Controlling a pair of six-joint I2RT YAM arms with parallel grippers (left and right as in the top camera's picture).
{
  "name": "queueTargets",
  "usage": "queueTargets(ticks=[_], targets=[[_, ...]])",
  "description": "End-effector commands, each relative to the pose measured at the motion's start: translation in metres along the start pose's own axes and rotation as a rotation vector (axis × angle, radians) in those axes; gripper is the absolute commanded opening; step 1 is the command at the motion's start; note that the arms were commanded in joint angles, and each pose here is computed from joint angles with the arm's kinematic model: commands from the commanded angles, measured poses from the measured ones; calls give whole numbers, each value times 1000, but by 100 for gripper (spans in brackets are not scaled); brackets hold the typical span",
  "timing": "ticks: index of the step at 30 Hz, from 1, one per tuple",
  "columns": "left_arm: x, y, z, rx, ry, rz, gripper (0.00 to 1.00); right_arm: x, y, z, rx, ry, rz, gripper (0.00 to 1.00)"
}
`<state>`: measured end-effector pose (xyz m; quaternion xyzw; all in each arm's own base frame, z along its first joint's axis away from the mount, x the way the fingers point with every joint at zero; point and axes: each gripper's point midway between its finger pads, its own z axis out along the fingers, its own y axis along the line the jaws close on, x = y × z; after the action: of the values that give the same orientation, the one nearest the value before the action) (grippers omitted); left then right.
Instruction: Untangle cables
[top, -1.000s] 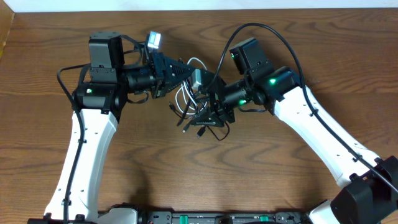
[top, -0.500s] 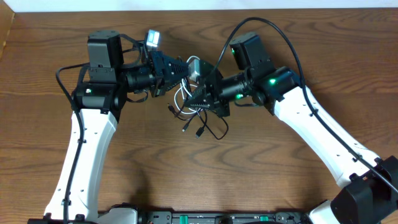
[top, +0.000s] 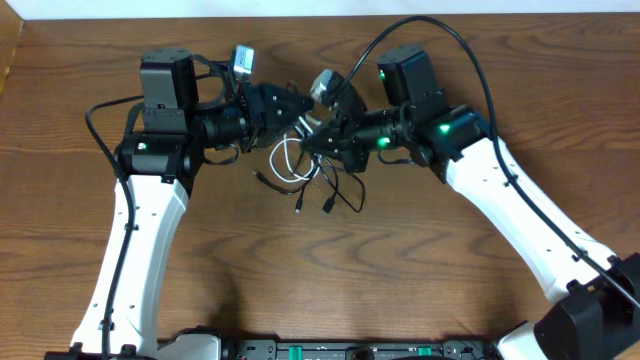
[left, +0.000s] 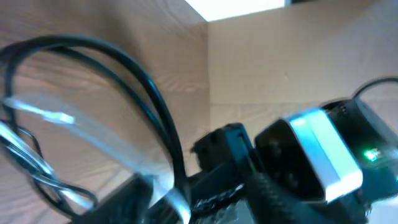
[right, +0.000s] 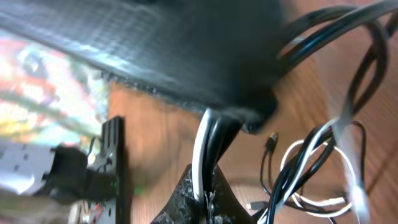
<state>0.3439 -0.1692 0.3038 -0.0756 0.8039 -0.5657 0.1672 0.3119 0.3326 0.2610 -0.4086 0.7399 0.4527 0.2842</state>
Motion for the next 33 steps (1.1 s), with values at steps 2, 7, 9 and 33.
queueTargets(ticks=[2,7,9,33], targets=[[-11,8,-2,-71,-57,130,72,-10,-25,-30,247,-52,218,1],[-5,42,-6,-226,-65,94,95,-5,-57,-59,493,-142,553,1],[-1,49,-6,-250,-49,102,96,-4,-64,-65,525,-177,659,1],[58,20,98,-109,200,664,78,-18,-54,-117,113,-219,827,1]])
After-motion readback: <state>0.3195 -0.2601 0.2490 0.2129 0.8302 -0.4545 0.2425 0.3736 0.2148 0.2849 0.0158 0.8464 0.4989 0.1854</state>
